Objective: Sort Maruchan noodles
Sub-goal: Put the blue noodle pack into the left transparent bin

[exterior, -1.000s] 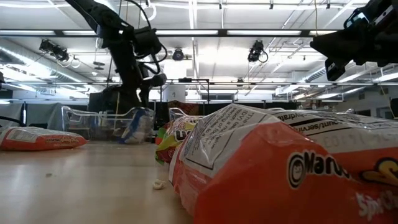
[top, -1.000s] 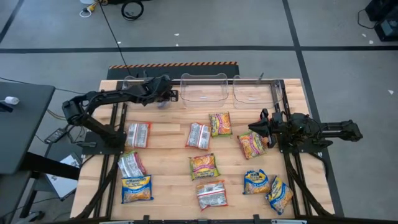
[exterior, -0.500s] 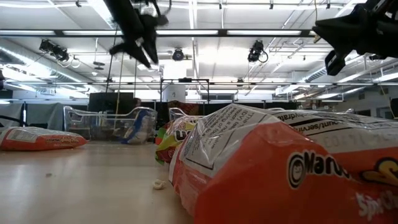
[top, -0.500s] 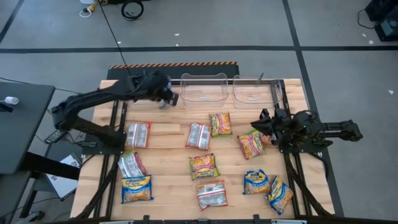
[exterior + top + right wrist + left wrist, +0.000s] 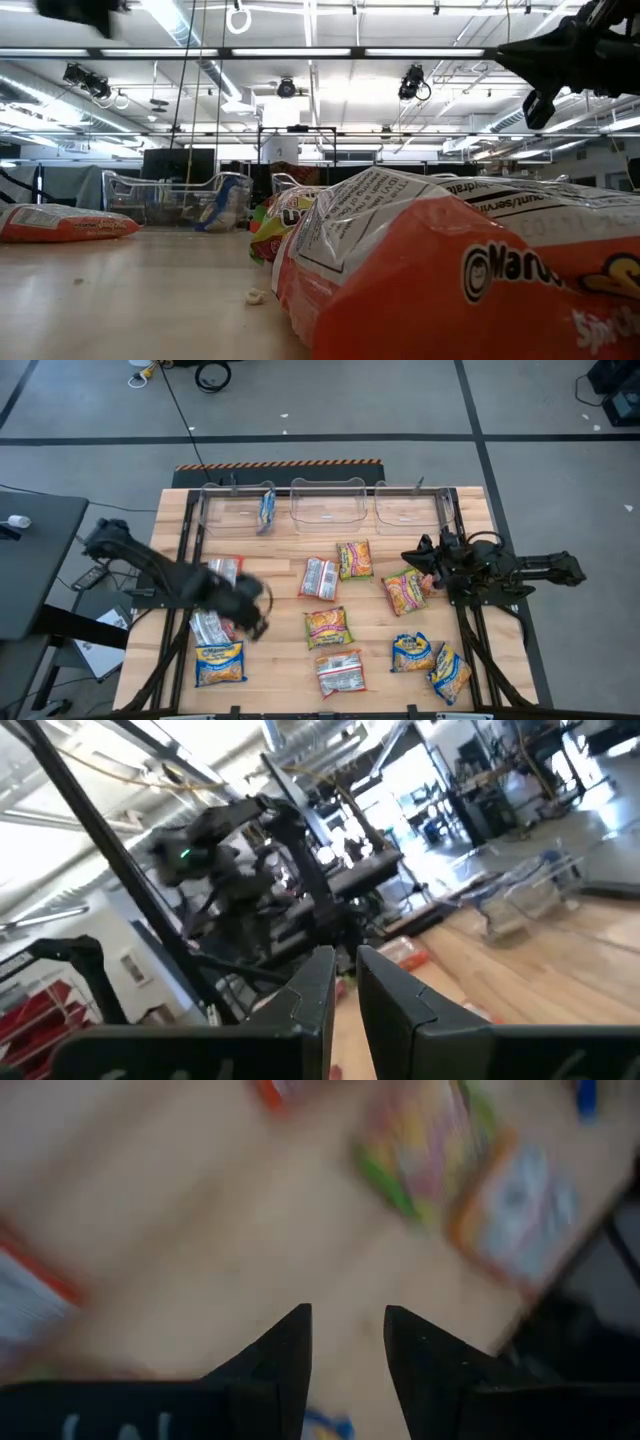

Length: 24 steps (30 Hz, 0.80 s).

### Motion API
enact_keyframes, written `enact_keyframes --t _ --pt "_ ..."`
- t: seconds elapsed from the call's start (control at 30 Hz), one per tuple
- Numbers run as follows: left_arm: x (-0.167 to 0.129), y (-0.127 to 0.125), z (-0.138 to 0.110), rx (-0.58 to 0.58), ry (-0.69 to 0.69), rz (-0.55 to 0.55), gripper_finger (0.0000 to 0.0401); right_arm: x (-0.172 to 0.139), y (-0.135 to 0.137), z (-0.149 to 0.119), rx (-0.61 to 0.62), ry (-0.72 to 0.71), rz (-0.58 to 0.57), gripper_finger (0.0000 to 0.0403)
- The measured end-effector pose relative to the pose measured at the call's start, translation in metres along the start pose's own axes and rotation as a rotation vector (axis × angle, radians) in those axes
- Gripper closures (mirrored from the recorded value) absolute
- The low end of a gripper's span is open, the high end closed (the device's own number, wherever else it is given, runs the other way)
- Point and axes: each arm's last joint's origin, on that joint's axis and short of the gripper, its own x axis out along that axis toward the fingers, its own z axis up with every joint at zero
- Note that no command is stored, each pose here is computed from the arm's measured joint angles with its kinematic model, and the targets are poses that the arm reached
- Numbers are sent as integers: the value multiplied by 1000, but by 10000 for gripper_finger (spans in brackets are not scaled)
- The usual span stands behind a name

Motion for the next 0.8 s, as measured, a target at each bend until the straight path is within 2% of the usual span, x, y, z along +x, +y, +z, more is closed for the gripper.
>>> enact_keyframes --t 0.1,0.2,0.33,0.4,0.53,0.7,0.8 --pt "13 -12 -33 49 183 16 269 5 14 13 3 24 58 350" --pt "15 -10 -57 68 287 103 269 15 31 24 -59 94 100 350" --pt "10 3 -71 63 322 248 268 37 57 34 -148 214 154 350" --pt "8 7 -72 69 368 294 268 49 67 31 -190 288 179 350" --pt "18 11 -70 113 456 268 268 70 90 20 -247 402 246 350" --pt "50 21 -69 138 563 176 253 87 124 5 -258 501 325 350" --pt "68 32 -69 166 576 156 236 93 144 0 -272 522 360 350"
